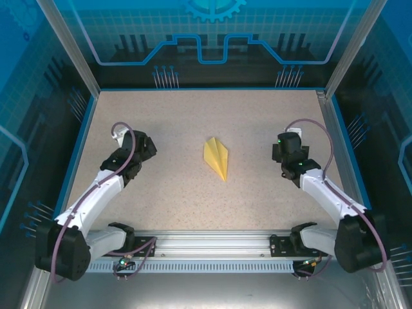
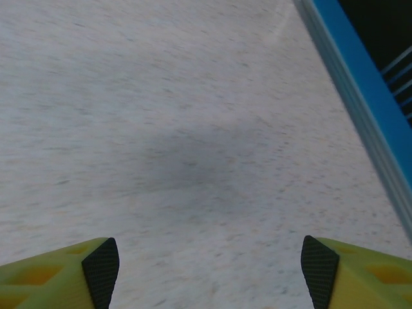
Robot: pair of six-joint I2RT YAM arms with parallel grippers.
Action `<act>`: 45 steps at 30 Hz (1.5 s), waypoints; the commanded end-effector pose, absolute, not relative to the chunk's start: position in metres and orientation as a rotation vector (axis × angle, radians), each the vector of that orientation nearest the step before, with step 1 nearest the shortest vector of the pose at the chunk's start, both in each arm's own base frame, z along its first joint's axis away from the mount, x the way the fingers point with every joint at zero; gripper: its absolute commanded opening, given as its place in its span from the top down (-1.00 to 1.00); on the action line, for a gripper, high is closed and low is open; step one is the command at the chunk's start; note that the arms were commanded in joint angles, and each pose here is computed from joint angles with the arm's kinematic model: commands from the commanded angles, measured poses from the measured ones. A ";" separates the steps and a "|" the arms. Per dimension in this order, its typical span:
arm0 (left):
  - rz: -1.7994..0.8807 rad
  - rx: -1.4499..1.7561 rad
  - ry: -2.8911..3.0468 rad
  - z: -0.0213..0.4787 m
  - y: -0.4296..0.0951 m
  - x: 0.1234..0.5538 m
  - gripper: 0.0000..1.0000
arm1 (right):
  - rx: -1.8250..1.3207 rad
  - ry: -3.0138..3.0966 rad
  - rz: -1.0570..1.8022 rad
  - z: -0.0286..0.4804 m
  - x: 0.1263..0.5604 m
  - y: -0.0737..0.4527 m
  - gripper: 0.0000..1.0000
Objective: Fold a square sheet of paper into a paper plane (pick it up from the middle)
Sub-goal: Reset both arms
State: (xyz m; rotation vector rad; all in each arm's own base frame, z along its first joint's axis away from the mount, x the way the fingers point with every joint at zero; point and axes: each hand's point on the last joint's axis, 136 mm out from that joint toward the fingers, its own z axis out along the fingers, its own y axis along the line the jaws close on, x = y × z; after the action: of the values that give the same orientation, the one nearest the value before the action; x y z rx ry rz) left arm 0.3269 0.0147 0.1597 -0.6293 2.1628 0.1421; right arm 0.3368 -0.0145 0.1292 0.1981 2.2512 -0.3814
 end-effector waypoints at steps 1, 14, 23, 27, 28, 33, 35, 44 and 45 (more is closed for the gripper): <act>0.306 -0.486 2.092 0.160 0.037 0.343 -0.97 | 0.119 2.135 -0.347 0.128 0.367 -0.024 -0.56; 0.095 -0.138 1.981 0.102 0.003 0.402 -0.97 | -0.232 1.870 0.059 0.100 0.384 0.042 -0.56; 0.041 -0.210 1.948 0.090 0.016 0.392 -0.97 | -0.150 1.969 0.010 0.093 0.397 0.029 -0.99; 0.051 -0.202 1.939 0.092 0.015 0.393 -0.97 | -0.151 1.967 0.008 0.094 0.396 0.029 -0.98; 0.055 -0.188 1.941 0.092 0.012 0.393 -0.97 | -0.152 1.968 0.008 0.093 0.396 0.029 -0.98; 0.047 -0.184 1.943 0.092 0.012 0.394 -0.98 | -0.152 1.967 0.006 0.094 0.397 0.029 -0.98; 0.047 -0.184 1.945 0.091 0.012 0.394 -0.97 | -0.154 1.968 0.006 0.093 0.396 0.030 -0.98; 0.046 -0.182 1.944 0.092 0.011 0.394 -0.98 | -0.156 1.968 0.010 0.094 0.397 0.031 -0.99; 0.046 -0.183 1.943 0.092 0.011 0.394 -0.97 | -0.156 1.968 0.009 0.094 0.397 0.030 -0.99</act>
State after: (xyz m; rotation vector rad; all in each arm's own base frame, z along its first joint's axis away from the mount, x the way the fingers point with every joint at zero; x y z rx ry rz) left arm 0.3867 0.0154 0.0786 -0.1962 1.9916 0.0639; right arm 0.3904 0.0332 0.0857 -0.1737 1.9982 0.0165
